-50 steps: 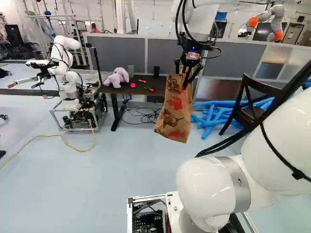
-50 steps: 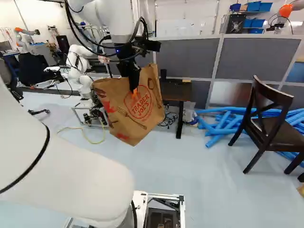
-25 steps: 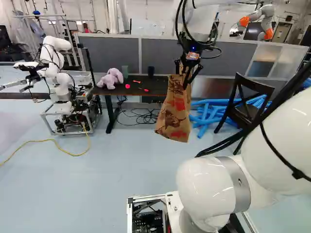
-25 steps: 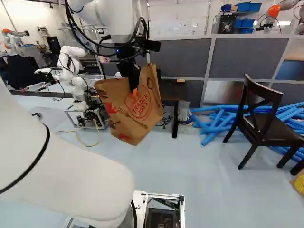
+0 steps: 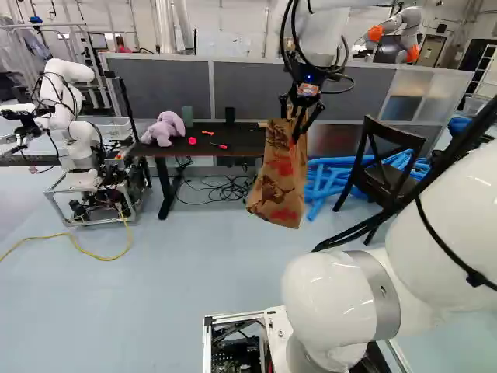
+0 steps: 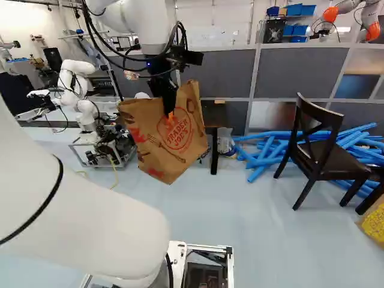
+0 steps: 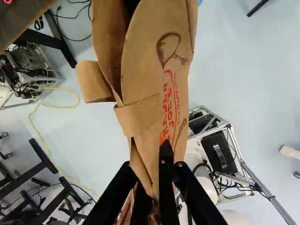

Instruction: Pick up the bag on the ground and place it on the table

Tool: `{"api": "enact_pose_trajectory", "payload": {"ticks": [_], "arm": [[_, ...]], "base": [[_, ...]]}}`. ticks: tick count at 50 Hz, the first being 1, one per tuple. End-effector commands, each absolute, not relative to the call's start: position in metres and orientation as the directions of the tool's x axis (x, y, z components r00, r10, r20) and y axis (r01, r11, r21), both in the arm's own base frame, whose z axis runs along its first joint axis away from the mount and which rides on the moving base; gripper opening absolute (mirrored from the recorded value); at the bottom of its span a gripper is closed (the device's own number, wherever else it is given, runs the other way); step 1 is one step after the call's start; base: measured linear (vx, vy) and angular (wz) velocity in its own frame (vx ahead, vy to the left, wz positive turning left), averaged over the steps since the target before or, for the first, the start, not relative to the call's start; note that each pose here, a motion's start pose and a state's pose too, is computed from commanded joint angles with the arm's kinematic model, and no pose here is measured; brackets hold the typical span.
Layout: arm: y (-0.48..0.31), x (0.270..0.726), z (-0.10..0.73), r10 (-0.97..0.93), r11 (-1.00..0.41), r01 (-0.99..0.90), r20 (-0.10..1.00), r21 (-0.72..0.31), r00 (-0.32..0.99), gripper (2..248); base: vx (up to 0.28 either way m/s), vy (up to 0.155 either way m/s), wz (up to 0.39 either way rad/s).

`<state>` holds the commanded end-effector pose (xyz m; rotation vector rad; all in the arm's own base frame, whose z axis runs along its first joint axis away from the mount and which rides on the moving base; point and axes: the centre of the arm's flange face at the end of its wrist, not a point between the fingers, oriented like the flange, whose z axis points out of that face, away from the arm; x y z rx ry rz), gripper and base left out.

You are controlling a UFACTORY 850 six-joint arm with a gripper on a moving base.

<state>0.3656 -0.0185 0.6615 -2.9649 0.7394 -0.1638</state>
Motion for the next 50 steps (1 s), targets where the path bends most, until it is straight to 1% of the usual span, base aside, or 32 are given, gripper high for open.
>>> {"api": "enact_pose_trajectory", "payload": {"ticks": [21,50], "arm": [[-0.0185,0.3656,0.6615,-0.472,-0.880,-0.463,0.084,-0.105,0.878,23],[-0.0185,0.3656,0.6615,-0.472,-0.880,-0.463,0.084,-0.105,0.878,23]], "base": [[0.088,-0.062,0.004],[0.104,-0.088,0.005]]}}
